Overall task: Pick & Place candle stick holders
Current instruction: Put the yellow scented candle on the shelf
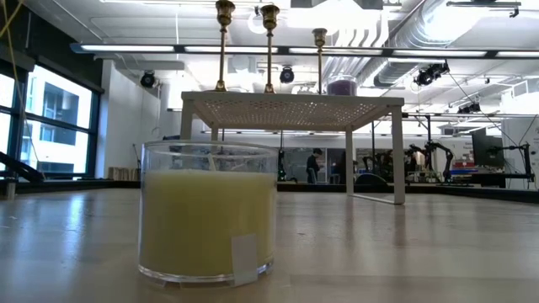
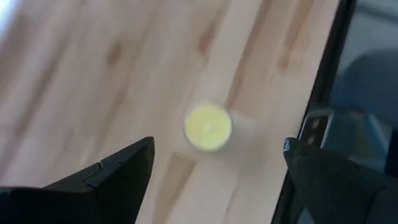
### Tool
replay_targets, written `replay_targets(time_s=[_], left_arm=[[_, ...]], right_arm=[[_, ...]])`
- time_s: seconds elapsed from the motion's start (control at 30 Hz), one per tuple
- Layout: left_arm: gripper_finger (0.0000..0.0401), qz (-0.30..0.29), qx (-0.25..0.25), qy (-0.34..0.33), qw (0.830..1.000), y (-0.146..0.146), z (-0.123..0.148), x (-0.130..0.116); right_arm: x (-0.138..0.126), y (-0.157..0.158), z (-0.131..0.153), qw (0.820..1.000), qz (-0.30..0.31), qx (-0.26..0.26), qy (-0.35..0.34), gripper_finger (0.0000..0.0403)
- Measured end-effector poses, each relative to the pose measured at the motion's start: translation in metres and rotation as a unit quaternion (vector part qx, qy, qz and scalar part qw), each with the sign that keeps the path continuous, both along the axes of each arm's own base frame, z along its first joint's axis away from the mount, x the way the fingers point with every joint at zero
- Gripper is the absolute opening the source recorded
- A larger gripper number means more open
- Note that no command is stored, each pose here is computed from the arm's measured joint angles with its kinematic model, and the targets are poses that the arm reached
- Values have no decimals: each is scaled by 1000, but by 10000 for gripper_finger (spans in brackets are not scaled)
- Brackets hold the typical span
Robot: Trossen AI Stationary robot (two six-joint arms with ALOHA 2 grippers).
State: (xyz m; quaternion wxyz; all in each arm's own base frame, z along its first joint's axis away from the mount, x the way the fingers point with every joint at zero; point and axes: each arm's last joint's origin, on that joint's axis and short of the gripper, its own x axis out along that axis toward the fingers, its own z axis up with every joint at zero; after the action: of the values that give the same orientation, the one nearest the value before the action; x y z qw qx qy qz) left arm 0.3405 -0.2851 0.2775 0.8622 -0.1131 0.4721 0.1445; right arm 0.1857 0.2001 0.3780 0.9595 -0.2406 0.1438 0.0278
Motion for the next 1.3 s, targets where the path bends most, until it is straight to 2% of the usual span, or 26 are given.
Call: replay_targets(time_s=[0.13,0.3,0.53,0.73,0.83,1.07,1.3], left_arm=[[351,9,-4,59,998,1,-28,10],[351,13,1,90,996,1,-51,18],[351,33,-7,63,997,-1,-48,20],[351,92,1,11,996,0,-46,22],[351,103,2,-8,995,0,-46,24],[351,105,-55,-37,992,-7,-43,31],[351,102,-62,-31,992,-9,-43,30]], right_arm=[[0,0,-2,1000,2,7,9,0],[-1,0,-3,1000,0,16,13,0],[0,1,-1,1000,18,-3,9,0],[-1,3,-4,998,59,-7,30,0],[-2,4,-5,995,83,-5,46,0],[-6,6,-7,994,95,12,58,0],[-14,14,-8,990,111,46,67,0]])
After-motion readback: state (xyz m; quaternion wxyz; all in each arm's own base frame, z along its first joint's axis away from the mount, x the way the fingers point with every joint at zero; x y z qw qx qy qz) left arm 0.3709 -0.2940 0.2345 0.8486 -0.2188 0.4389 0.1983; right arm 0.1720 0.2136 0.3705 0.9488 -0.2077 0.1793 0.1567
